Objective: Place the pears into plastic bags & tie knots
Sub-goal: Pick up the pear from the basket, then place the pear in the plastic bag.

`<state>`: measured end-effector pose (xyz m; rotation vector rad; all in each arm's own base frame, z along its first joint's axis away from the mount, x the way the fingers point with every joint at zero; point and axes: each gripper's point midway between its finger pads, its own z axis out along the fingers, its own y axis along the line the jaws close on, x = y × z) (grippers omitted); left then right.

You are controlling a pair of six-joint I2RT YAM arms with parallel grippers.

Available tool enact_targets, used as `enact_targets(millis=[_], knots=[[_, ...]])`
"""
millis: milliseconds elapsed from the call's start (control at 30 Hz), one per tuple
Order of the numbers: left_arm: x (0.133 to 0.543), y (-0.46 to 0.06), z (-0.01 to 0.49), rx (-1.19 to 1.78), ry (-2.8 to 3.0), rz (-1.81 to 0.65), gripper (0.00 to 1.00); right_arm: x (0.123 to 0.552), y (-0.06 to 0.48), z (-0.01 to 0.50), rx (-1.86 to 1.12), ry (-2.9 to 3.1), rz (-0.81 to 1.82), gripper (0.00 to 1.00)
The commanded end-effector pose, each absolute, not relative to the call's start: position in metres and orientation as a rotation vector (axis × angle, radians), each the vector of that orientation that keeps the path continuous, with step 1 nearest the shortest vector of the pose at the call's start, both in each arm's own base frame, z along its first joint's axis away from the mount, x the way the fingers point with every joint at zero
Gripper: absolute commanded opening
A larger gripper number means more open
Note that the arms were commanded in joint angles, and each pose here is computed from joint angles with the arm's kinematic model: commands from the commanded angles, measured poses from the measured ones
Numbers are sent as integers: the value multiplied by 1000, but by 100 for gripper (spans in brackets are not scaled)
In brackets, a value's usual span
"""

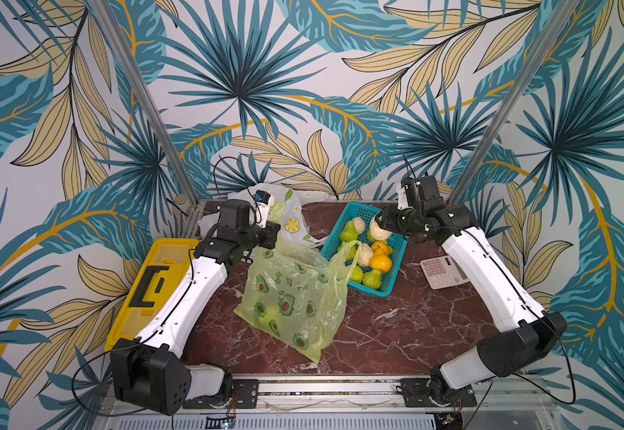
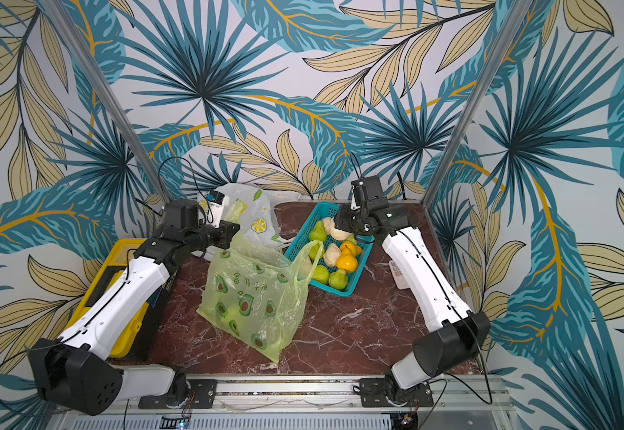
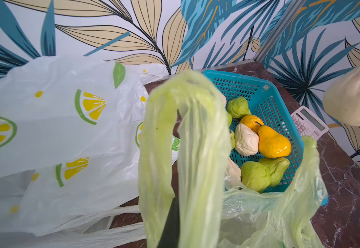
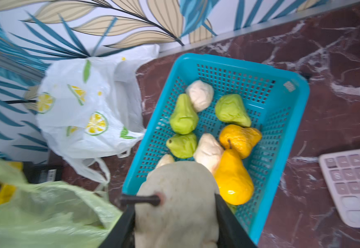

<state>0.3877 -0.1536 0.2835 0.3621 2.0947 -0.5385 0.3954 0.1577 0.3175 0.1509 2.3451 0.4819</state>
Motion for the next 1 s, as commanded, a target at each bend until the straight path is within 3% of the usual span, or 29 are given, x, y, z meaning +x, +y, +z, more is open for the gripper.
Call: enact_targets(millis=[0,200,400,500,600,767,967], knots=[[394,-166,302,369,2044,-568,5,389,247,308,27,2387,769,36],[395,-171,309,373,2033,-587,5,386,358,280,-43,2406,1140,34],[396,-170,304,380,2040,-577,5,378,395,214,-22,2544,1201,34],[398,-171,301,381,2044,-570,5,371,391,187,-30,2618,1135,37],[401,-169,298,377,2045,-558,5,361,383,179,-104,2671,1068,56],[403,-164,293,370,2055,-547,5,342,371,200,-235,2670,1047,72],[402,-154,291,343,2061,-526,5,341,315,242,-202,2616,892,75]])
